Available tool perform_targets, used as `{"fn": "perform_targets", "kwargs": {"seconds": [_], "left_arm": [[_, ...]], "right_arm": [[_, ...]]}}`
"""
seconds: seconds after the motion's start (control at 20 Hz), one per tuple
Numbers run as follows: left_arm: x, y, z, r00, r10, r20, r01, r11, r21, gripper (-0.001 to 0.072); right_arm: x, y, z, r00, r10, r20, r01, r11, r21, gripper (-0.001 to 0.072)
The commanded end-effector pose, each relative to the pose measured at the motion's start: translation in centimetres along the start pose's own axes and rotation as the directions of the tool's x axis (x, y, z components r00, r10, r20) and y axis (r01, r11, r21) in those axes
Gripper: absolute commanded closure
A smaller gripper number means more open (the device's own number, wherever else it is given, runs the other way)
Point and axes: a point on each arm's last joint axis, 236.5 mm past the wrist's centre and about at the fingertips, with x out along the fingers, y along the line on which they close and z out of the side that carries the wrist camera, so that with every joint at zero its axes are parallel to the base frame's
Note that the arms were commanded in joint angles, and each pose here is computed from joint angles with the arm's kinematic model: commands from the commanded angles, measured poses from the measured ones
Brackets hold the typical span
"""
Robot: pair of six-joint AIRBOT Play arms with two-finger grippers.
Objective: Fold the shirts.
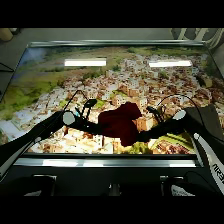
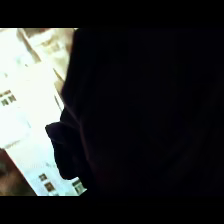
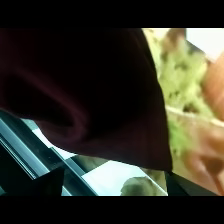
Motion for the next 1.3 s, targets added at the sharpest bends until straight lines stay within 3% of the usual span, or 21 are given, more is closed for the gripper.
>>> {"fn": "perform_targets", "kwargs": {"seconds": [0.0,0.05,0.1,0.15,0.2,0.4,0.55,0.65,0.8,0.85,0.95,1.1,1.25], "left_arm": [[-0.6,-0.3,0.5,1.0,-0.007,0.027,0.007,1.0,0.011,0.0683],[-1.0,-0.5,0.7,0.999,-0.01,0.036,0.01,1.0,0.015,0.0683],[-1.3,-0.7,0.8,0.999,-0.012,0.044,0.011,1.0,0.019,0.0683],[-1.6,-0.9,0.9,0.999,-0.015,0.052,0.013,1.0,0.023,0.0683],[-1.9,-1.1,1.1,0.998,-0.018,0.061,0.016,0.999,0.028,0.0683],[-6.2,-3.3,4.5,0.983,-0.033,0.179,0.014,0.994,0.111,0.0683],[-15.9,-5.8,9.6,0.918,0.015,0.397,-0.136,0.951,0.279,0.0684],[-26.0,-9.2,12.4,0.808,-0.009,0.589,-0.237,0.91,0.34,0.0684],[-42.5,-14.5,12.5,0.545,-0.103,0.832,-0.358,0.869,0.342,0.0684],[-46.8,-15.6,11.5,0.466,-0.127,0.876,-0.388,0.86,0.331,0.0684],[-51.1,-17.0,9.7,0.384,-0.169,0.908,-0.371,0.872,0.319,0.0684],[-51.0,-16.6,8.1,0.417,-0.155,0.895,-0.352,0.881,0.316,0.0683],[-48.9,-15.1,8.2,0.489,-0.092,0.867,-0.372,0.878,0.302,0.0684]], "right_arm": [[2.4,-0.1,0.3,0.999,-0.037,-0.026,0.037,0.999,-0.011,0.0044],[2.8,-0.1,0.7,0.999,-0.05,-0.015,0.05,0.999,-0.004,0.009],[3.0,-0.1,1.2,0.998,-0.059,0.003,0.059,0.998,0.002,0.0207],[3.0,0.1,1.8,0.999,-0.048,0.026,0.048,0.999,0.015,0.0476],[2.8,0.5,2.3,0.998,-0.035,0.046,0.034,0.999,0.023,0.069],[-2.4,3.6,5.7,0.991,-0.062,0.12,0.086,0.975,-0.203,0.0697],[-13.0,6.6,9.9,0.906,-0.259,0.334,0.383,0.838,-0.389,0.0698],[-24.0,11.4,11.8,0.73,-0.356,0.583,0.637,0.663,-0.393,0.0698],[-40.0,20.1,8.9,0.338,-0.367,0.867,0.873,0.465,-0.144,0.0698],[-43.4,22.3,7.0,0.238,-0.351,0.906,0.895,0.441,-0.064,0.0698],[-46.6,25.5,3.8,0.135,-0.303,0.943,0.904,0.427,0.007,0.0698],[-46.5,25.8,1.8,0.135,-0.312,0.94,0.905,0.425,0.011,0.0698],[-42.6,22.6,1.3,0.302,-0.429,0.851,0.882,0.464,-0.079,0.0697]]}}
